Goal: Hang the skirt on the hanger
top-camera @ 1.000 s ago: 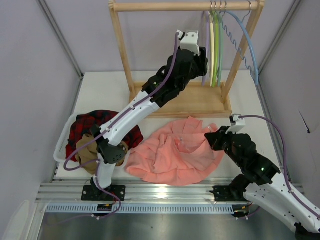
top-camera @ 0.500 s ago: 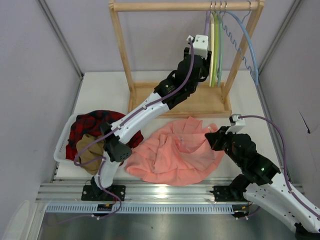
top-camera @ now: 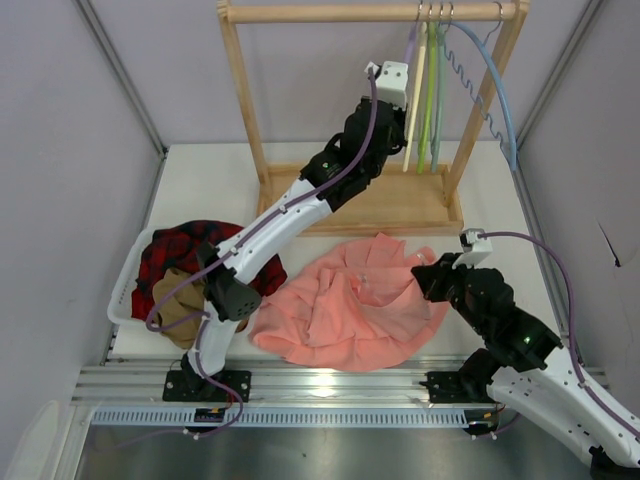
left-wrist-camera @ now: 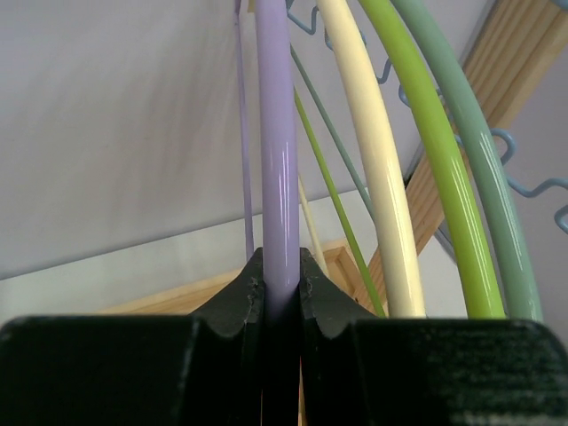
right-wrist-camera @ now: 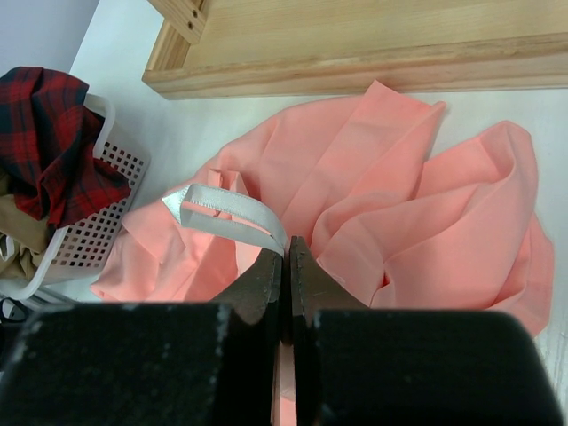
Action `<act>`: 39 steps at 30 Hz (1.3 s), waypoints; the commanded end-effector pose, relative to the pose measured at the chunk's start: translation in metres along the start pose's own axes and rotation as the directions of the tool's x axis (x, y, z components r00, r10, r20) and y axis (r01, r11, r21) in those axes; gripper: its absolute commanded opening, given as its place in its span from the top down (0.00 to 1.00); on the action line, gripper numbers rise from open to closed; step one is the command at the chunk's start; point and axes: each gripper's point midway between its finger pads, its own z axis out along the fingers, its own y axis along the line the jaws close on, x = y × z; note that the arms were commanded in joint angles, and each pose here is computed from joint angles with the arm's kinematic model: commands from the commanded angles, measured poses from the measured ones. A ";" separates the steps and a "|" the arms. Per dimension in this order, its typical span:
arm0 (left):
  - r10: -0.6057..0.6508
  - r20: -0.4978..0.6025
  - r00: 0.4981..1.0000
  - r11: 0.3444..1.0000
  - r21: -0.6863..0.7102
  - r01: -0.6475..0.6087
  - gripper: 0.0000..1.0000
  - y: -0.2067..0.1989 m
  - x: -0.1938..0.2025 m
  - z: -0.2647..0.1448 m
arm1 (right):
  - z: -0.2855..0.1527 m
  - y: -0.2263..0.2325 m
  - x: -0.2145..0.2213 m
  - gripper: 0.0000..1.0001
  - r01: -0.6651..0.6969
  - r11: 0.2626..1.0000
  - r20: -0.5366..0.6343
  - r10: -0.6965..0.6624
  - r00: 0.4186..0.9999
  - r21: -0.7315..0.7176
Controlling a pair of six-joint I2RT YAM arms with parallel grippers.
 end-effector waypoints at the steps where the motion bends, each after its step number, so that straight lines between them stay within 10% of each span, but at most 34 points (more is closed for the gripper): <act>1: -0.093 0.182 0.979 0.995 0.039 0.088 1.00 0.026 -0.105 -0.041 | -0.001 0.007 -0.023 1.00 -0.012 1.000 0.067 0.013 0.998 -0.006; 17: -0.131 0.129 0.983 0.989 0.085 0.121 1.00 0.091 -0.141 -0.131 | 0.007 0.003 -0.034 1.00 0.020 0.999 0.090 -0.025 0.996 0.049; 39: -0.025 -0.312 0.950 0.825 0.530 0.196 1.00 0.120 0.047 -0.407 | 0.042 0.015 -0.001 1.00 -0.087 0.990 0.073 0.096 0.993 -0.113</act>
